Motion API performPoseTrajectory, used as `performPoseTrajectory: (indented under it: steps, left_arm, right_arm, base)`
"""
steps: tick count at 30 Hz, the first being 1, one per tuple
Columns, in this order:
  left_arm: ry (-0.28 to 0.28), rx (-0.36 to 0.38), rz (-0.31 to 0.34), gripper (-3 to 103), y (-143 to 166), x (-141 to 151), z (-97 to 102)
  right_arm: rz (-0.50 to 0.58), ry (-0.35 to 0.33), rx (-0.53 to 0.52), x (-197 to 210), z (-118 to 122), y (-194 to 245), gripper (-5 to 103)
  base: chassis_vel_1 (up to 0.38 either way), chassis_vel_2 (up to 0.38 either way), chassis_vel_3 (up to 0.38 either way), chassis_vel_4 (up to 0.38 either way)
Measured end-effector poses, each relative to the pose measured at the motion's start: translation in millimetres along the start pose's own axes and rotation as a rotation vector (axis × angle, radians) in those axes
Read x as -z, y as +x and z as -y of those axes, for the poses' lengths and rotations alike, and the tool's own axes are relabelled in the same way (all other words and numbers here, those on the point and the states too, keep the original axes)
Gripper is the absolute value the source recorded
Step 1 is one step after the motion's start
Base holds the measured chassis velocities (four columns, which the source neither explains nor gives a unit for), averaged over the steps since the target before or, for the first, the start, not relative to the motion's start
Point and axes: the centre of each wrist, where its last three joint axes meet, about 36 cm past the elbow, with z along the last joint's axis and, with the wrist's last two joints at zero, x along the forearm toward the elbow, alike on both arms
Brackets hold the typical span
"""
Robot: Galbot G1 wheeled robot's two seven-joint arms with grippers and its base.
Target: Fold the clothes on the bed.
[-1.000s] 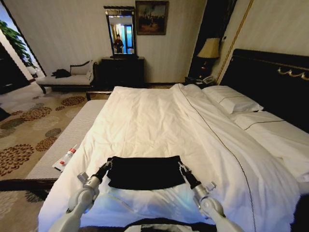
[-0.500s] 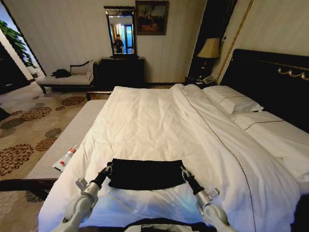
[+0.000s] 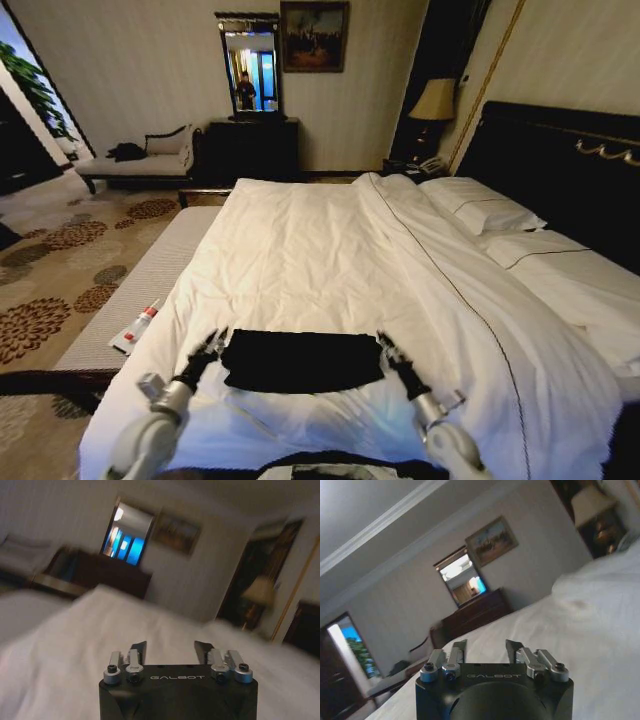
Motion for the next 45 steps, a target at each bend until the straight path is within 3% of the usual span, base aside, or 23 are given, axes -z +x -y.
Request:
performPoseTrajectory:
  steps: [1,2,4,5,7,8,9,10,14,15,19,23,26,32,35,38,41,42,45]
  left_arm:
    - [-0.001,-0.005,0.010,58,-4,11,4.2]
    - [-0.017,-0.007,0.006,70,-16,36,17.0]
    - [-0.074,0.052,-0.078,75,-31,55,30.1]
    - [-0.074,0.052,-0.078,75,-31,55,30.1]
    - [-0.180,0.097,-0.193,85,-45,59,37.0]
    - [-0.255,0.120,-0.286,91,-55,51,38.6]
    - [-0.291,0.140,-0.356,91,-62,42,38.7]
    - [-0.291,0.140,-0.356,91,-62,42,38.7]
    - [-0.369,0.202,-0.583,100,-75,-7,33.3]
    - [-0.369,0.202,-0.583,100,-75,-7,33.3]
    - [-0.383,0.204,-0.682,100,-65,-39,42.6]
    - [-0.389,0.193,-0.725,100,-47,-49,50.4]
    - [-0.396,0.190,-0.736,100,-40,-50,52.1]
    - [-0.466,0.205,-0.777,100,-8,-41,50.7]
    - [-0.511,0.209,-0.783,100,9,-25,53.1]
    - [-0.511,0.213,-0.768,100,12,-13,56.2]
    - [-0.451,0.198,-0.660,100,4,25,65.0]
    - [-0.451,0.198,-0.660,100,4,25,65.0]
    - [-0.318,0.090,-0.474,100,-9,71,77.0]
  right_arm:
    - [0.000,0.016,-0.014,9,-4,-6,47]
    - [-0.014,0.060,-0.064,28,-14,-21,52]
    - [-0.078,0.091,-0.128,40,-30,-37,62]
    - [-0.078,0.091,-0.128,40,-30,-37,62]
    - [-0.186,0.118,-0.188,43,-44,-49,68]
    - [-0.296,0.146,-0.243,41,-53,-55,73]
    - [-0.363,0.165,-0.273,36,-57,-58,79]
    - [-0.363,0.165,-0.273,36,-57,-58,79]
    - [-0.551,0.233,-0.351,8,-49,-67,95]
    - [-0.551,0.233,-0.351,8,-49,-67,95]
    - [-0.612,0.238,-0.371,-1,-47,-65,100]
    - [-0.643,0.237,-0.377,-4,-52,-52,100]
    - [-0.651,0.236,-0.377,-4,-55,-47,100]
    - [-0.679,0.237,-0.390,4,-79,-23,100]
    - [-0.704,0.244,-0.405,16,-99,-2,100]
    - [-0.716,0.251,-0.415,24,-111,9,100]
    - [-0.679,0.261,-0.424,52,-133,11,100]
    - [-0.679,0.261,-0.424,52,-133,11,100]
    - [-0.560,0.236,-0.402,88,-138,-12,100]
  base:
    - [0.000,0.000,0.000,0.000]
    - [0.000,0.000,0.000,0.000]
    - [0.000,0.000,0.000,0.000]
    - [0.000,0.000,0.000,0.000]
    - [0.000,0.000,0.000,0.000]
    - [0.000,0.000,0.000,0.000]
    - [0.000,0.000,0.000,0.000]
    - [0.000,0.000,0.000,0.000]
    - [0.000,0.000,0.000,0.000]
    - [0.000,0.000,0.000,0.000]
    - [0.000,0.000,0.000,0.000]
    - [0.000,0.000,0.000,0.000]
    - [0.000,0.000,0.000,0.000]
    - [0.000,0.000,0.000,0.000]
    - [0.000,0.000,0.000,0.000]
    - [0.000,0.000,0.000,0.000]
    - [0.000,0.000,0.000,0.000]
    - [0.000,0.000,0.000,0.000]
    - [0.000,0.000,0.000,0.000]
